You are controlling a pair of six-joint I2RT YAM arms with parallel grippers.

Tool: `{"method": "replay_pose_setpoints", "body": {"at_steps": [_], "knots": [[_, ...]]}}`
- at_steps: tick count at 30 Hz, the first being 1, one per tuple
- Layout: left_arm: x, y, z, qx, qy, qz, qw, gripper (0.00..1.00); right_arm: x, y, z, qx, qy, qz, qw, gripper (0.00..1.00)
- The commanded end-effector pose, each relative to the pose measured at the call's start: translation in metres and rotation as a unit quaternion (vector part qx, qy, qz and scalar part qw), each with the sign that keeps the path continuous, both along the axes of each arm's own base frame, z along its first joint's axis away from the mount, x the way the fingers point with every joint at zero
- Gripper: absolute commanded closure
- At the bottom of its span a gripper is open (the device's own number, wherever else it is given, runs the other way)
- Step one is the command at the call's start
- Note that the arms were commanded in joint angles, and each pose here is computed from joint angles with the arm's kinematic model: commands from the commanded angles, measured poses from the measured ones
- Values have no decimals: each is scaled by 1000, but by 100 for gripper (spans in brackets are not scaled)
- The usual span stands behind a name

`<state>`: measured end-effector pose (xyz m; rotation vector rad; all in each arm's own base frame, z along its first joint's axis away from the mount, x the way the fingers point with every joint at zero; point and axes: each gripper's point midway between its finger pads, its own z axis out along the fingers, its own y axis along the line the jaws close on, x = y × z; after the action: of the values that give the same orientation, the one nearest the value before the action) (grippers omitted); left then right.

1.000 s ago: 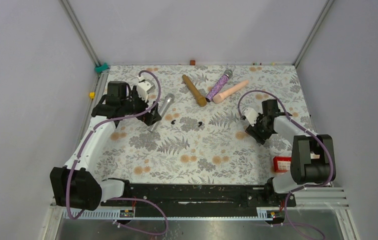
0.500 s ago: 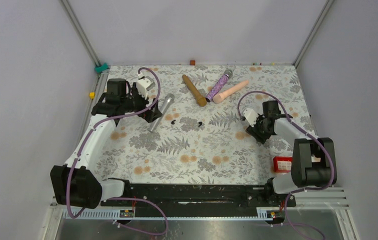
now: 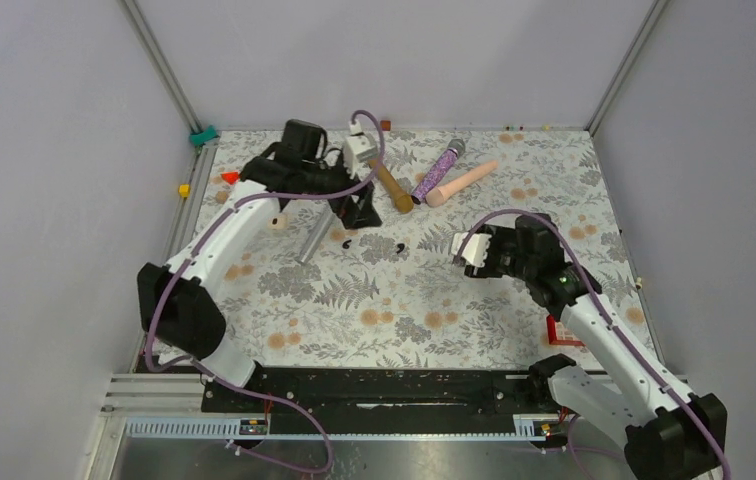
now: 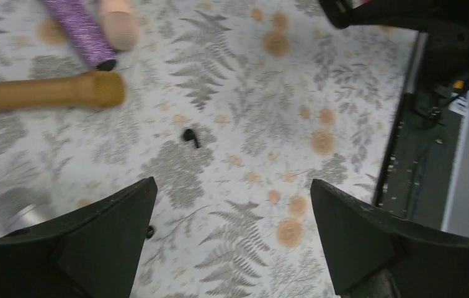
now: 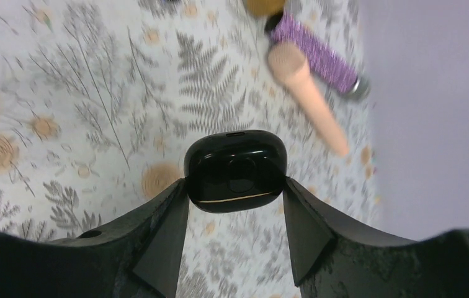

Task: Insert the wireless bluetooth earbuds into the charging case
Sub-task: Pick up the charging case at the center of the board.

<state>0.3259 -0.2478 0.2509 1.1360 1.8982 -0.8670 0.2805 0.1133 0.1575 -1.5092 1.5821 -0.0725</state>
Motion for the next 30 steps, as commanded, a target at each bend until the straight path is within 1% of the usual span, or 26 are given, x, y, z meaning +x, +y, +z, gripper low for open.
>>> {"method": "replay_pose_setpoints", "body": {"at_steps": [1,5,7,13,16,20,30], "knots": [[-28,-44,4,-28,62,-64,996,3,0,43,43,13,-89,78,993,57],[-50,-77,-2,-53,132,-100,985,3,-17,74,54,30,-96,121,988,58],[-57,-88,-3,-65,152,-106,980,3,-25,84,51,32,-95,134,986,58],[-67,-107,-5,-74,146,-97,982,4,-37,98,41,42,-81,151,984,58],[-70,-113,-11,-69,158,-87,981,4,-41,104,41,50,-76,158,983,59],[-74,-121,-25,-59,175,-91,979,7,-45,110,44,53,-75,165,982,59],[-86,-129,-36,-56,203,-114,971,18,-43,110,42,40,-94,165,981,59]]}}
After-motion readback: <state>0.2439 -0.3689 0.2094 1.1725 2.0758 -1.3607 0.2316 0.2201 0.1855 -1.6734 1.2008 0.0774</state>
